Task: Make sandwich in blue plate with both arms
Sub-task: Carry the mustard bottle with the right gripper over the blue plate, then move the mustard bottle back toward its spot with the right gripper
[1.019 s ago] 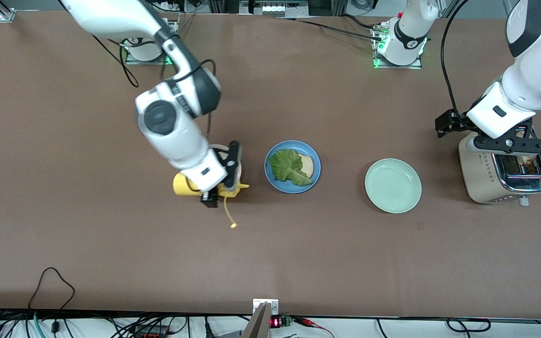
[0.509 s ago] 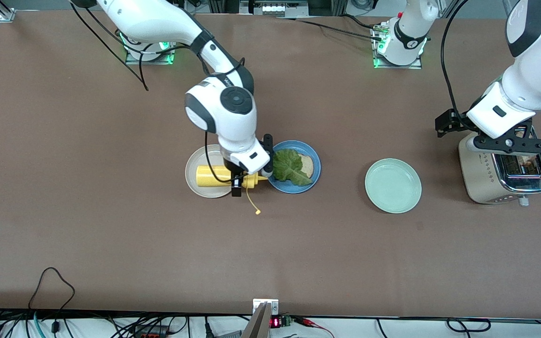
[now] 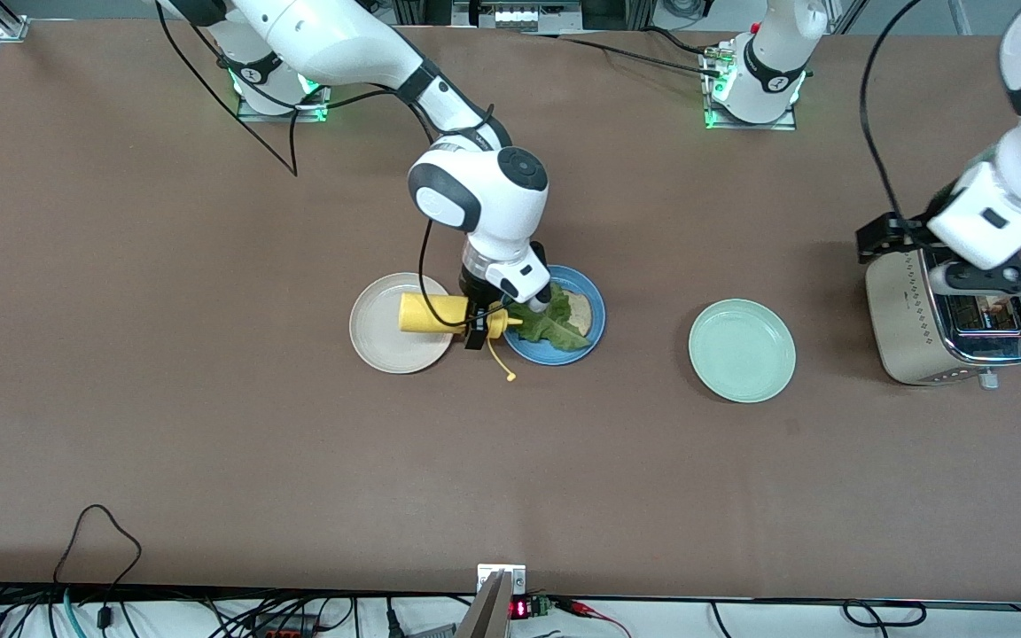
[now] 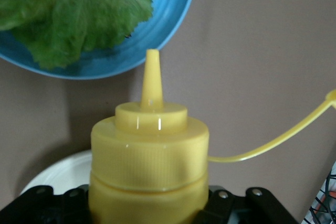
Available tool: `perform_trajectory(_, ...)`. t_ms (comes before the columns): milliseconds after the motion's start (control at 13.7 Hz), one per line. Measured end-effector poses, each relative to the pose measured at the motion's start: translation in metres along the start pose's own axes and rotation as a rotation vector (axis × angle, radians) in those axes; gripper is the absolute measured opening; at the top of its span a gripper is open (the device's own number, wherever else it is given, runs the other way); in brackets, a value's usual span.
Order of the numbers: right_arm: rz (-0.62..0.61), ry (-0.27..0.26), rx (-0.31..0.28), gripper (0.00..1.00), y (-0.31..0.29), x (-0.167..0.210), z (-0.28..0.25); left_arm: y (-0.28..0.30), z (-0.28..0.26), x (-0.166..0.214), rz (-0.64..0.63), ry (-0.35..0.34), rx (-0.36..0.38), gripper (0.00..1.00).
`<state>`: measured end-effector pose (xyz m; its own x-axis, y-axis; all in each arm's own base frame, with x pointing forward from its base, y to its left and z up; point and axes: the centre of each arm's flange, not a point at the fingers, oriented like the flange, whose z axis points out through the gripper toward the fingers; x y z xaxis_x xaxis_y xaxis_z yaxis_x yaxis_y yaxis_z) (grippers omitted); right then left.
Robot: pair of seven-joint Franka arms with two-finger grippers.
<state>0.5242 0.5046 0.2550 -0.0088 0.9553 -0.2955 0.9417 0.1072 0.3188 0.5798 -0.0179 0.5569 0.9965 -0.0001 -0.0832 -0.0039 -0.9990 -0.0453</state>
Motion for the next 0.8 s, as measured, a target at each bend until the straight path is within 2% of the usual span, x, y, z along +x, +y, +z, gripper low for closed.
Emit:
perform_trajectory(218,0.0,-0.01,-0.002,0.4,-0.001,0.0,0.005,-0.05,0.009,-0.001,0.025,-0.035,-0.004,1.0)
perform_trajectory(509,0.017,-0.008,-0.012,0.4,0.009,-0.006,0.002,-0.127,0.046,0.004,0.02,-0.104,0.037,1.0)
perform_trajectory(655,0.065,0.003,-0.02,0.4,0.032,-0.026,-0.007,-0.16,0.071,0.006,0.027,-0.145,0.044,1.0)
perform_trajectory(801,0.116,0.055,0.029,0.4,0.068,-0.069,-0.021,-0.187,0.096,0.011,0.014,-0.154,0.045,1.0)
